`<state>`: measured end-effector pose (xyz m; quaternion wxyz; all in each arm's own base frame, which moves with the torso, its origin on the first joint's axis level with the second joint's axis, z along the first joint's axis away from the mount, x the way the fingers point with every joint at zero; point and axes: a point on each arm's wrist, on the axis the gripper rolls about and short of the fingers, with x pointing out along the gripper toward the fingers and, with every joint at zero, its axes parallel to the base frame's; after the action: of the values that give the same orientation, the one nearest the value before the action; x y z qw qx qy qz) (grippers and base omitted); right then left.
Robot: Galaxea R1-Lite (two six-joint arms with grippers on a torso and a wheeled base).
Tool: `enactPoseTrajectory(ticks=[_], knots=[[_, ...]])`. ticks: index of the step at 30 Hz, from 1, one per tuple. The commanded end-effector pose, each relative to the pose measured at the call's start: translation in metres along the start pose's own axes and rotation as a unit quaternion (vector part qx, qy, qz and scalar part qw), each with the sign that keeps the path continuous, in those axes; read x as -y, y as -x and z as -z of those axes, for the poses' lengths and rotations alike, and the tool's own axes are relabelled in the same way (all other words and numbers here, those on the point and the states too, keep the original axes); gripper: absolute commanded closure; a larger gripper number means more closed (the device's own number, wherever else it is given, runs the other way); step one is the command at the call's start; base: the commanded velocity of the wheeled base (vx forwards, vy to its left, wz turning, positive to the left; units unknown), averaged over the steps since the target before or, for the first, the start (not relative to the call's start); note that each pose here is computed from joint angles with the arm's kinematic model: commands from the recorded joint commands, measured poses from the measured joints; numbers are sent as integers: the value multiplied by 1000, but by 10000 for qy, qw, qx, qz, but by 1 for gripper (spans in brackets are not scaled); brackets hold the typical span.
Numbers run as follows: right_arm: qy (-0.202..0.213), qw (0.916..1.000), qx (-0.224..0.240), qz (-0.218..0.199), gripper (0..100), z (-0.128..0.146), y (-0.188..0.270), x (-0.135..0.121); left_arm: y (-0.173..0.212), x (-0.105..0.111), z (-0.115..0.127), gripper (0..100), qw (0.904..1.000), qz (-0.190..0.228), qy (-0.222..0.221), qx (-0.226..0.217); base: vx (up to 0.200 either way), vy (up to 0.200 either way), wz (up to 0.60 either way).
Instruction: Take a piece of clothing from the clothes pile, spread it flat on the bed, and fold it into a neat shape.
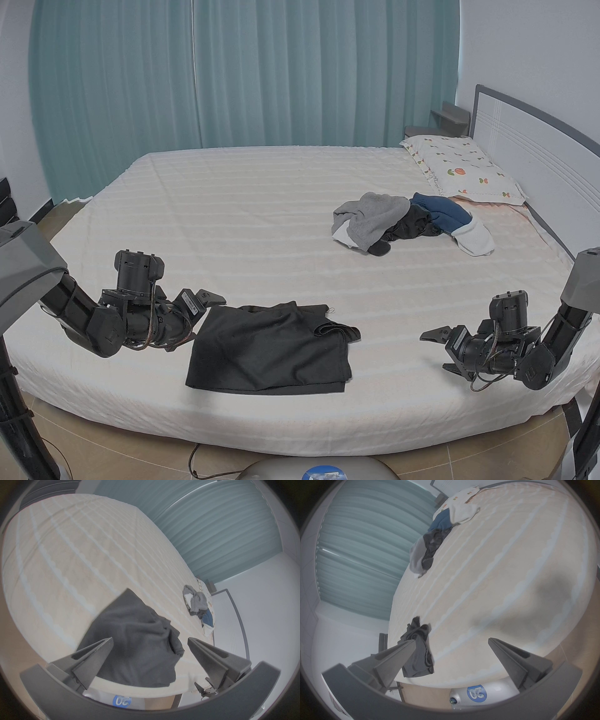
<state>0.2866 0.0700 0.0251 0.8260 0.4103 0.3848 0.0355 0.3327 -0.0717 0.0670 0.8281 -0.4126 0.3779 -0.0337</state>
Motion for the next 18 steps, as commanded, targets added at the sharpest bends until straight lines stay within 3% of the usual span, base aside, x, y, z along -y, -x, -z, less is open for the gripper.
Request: enactPoseTrajectory(ticks=[1,3,13,18], knots=[[250,9996,-126,-77,0,4,-14,-11,-12,-15,1,0,9998,-172,101,-59,0,200,0],[348,9991,-164,-151,0,5,-22,-16,-13,-15,2,0,9998,-172,85,-75,0,200,0],[547,9977,-255,-319,0,9,-55,-29,-21,-17,2,0,9997,-202,79,-113,0,0,0],[814,9964,-46,-225,0,6,-66,-43,-40,-15,2,0,9997,-231,14,-94,0,0,0]])
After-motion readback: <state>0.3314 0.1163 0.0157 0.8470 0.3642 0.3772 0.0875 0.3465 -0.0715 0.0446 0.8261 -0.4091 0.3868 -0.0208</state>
